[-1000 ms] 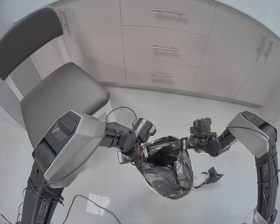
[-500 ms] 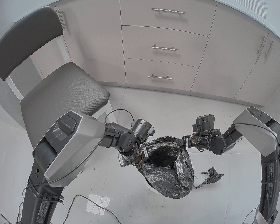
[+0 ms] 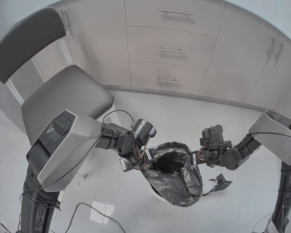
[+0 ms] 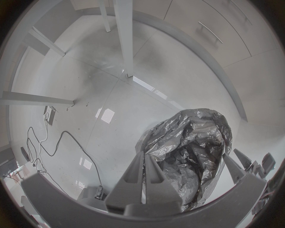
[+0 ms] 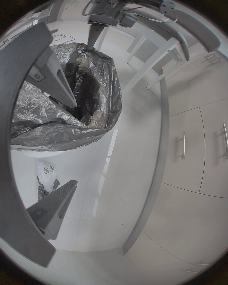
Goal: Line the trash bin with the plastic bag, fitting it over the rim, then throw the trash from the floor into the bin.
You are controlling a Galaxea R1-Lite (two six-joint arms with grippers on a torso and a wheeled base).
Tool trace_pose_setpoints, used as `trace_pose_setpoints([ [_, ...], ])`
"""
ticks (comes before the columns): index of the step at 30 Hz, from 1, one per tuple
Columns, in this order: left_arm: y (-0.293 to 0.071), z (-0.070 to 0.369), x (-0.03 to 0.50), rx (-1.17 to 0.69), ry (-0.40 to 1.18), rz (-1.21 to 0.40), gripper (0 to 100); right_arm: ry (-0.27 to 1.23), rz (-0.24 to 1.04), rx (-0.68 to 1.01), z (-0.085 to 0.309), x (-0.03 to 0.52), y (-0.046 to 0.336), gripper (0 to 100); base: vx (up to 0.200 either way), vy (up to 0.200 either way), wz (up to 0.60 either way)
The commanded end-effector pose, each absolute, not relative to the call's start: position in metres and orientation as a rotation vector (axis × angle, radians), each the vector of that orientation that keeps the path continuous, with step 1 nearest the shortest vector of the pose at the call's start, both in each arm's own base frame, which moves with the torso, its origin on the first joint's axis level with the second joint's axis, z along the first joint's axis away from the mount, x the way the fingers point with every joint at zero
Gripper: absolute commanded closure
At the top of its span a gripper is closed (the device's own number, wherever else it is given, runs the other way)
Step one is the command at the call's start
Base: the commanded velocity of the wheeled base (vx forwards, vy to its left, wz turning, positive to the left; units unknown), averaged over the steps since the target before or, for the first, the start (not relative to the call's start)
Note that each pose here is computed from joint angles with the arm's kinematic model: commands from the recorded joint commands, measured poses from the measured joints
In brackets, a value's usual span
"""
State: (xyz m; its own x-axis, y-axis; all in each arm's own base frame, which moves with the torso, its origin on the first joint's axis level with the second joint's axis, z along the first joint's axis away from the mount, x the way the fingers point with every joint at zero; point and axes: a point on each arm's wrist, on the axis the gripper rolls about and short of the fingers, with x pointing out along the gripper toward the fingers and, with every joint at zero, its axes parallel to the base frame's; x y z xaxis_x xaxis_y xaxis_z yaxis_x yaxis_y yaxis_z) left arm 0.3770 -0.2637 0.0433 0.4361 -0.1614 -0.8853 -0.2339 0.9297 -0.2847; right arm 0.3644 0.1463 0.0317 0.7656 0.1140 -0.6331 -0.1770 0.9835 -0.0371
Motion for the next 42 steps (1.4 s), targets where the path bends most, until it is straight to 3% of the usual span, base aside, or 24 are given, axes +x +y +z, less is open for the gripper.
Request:
trace_pose_setpoints([
  [1, -0.258, 0.048, 0.378, -0.408, 1.120, 0.052, 100, 0.693, 0.158, -0.111, 0.026, 0.361, 0.152, 0, 0.000, 0.000, 0.00],
  [10, -0.258, 0.045, 0.378, -0.418, 1.104, 0.040, 100, 0.696, 0.084, -0.123, 0.021, 0.361, 0.145, 0, 0.000, 0.000, 0.00],
  [42, -0.259, 0.044, 0.378, -0.419, 1.106, 0.038, 100, 0.733, 0.051, -0.110, 0.005, 0.326, 0.116, 0, 0.000, 0.000, 0.00],
])
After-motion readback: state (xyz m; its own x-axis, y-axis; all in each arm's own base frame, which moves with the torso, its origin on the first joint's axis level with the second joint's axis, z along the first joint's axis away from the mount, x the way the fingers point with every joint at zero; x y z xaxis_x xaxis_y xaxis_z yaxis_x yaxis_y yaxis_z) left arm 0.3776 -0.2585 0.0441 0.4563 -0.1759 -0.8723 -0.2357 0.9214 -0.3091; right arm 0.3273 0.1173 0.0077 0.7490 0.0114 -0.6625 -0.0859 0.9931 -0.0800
